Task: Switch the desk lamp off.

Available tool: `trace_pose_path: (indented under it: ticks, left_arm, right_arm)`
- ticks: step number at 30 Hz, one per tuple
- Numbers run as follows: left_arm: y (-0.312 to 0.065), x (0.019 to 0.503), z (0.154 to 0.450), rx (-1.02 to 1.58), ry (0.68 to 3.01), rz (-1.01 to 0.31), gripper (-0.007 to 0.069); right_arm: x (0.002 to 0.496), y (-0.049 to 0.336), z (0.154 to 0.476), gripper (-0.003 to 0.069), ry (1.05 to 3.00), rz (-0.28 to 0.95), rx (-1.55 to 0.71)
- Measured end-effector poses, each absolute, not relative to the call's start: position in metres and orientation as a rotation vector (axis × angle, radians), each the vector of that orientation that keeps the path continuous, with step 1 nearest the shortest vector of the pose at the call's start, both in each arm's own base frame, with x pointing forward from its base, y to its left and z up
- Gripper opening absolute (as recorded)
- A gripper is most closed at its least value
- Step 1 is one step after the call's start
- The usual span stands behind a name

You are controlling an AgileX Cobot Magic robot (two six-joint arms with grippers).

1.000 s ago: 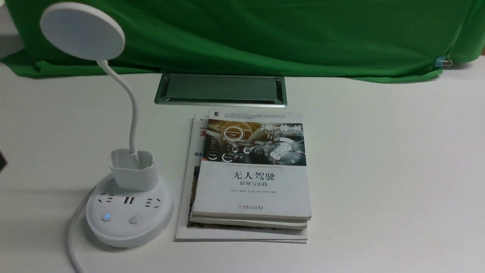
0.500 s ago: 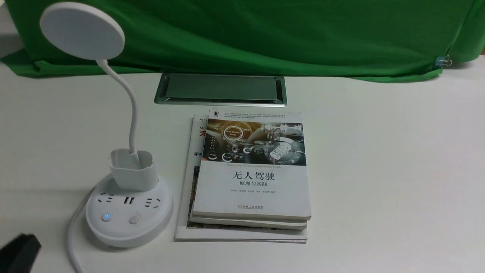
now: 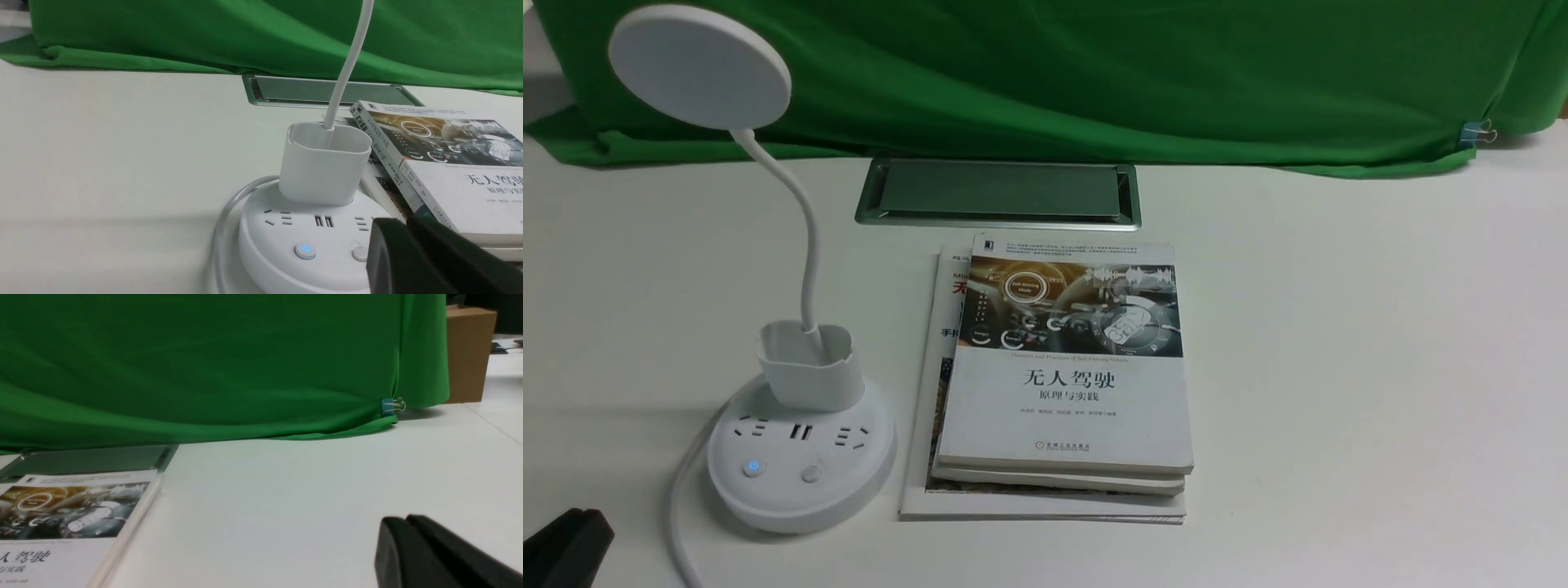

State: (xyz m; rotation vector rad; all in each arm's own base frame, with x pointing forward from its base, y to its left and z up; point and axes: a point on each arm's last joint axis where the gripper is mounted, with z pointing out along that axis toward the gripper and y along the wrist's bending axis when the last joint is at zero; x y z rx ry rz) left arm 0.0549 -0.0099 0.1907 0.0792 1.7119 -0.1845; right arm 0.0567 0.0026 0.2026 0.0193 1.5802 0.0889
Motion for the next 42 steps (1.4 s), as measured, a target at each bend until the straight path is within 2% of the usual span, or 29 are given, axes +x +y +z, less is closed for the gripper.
trace_pose_path:
  ticks: [42]
  left_arm:
    - [-0.0099, 0.0549, 0.1907, 0.115, 1.709, -0.153, 0.0019]
  right_arm:
    - [0.0567, 0.0026, 0.2026, 0.0035, 1.58, 0.089, 0.019]
